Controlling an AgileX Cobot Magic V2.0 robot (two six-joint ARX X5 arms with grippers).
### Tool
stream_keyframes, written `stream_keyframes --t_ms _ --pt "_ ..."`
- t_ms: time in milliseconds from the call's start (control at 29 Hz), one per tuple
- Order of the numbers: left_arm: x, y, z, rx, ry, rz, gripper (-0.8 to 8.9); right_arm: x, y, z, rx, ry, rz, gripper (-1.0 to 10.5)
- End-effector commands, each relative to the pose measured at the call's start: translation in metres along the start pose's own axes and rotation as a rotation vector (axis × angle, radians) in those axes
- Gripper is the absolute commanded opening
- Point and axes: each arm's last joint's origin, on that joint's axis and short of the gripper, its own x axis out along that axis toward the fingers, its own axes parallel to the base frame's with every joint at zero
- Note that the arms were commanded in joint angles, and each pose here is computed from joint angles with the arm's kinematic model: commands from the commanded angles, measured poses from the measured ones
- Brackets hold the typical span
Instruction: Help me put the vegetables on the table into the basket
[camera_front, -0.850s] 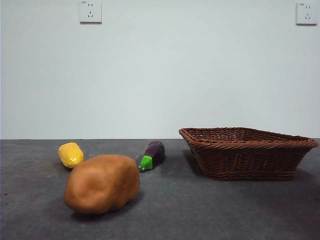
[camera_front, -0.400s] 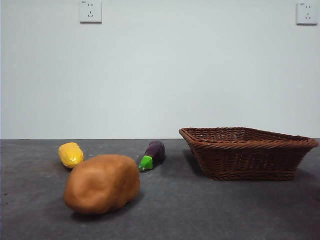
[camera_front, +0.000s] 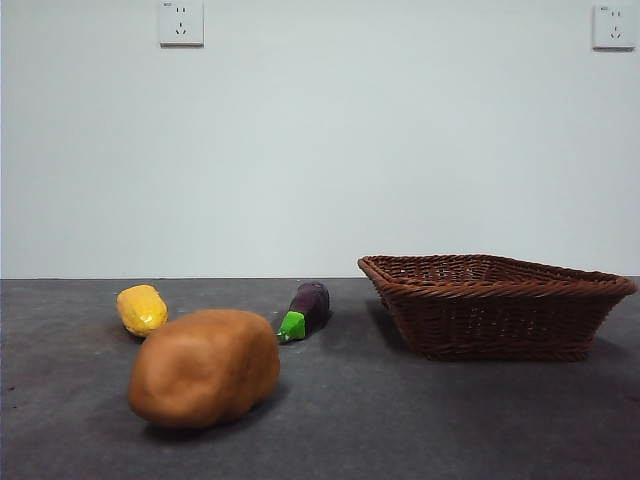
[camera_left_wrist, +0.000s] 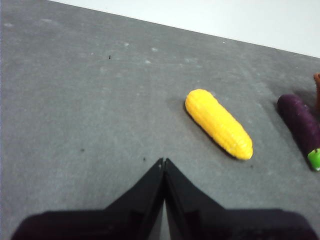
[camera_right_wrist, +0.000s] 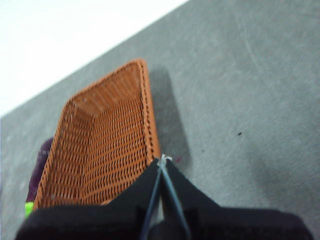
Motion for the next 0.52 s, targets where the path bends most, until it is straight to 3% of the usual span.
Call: stream_keyframes --t_ms 34,207,379,517 --pt "0.003 -0.003 0.013 -0.013 0.032 -0.009 -0.06 0.010 0.006 0.011 -0.025 0.068 0.009 -0.1" --pt "0.015 -0.011 0.042 -0.022 0.136 -0.060 -0.05 0.031 0.014 0.033 0.009 0.257 -0.052 0.0" --pt "0.048 -0.022 0.073 -0.062 0.316 -0.181 -0.04 0.061 0.025 0.064 0.019 0.434 -0.110 0.0" --pt "0.070 -0.027 0.084 -0.097 0.408 -0.293 -0.04 0.079 0.036 0.085 -0.022 0.500 -0.013 0.1"
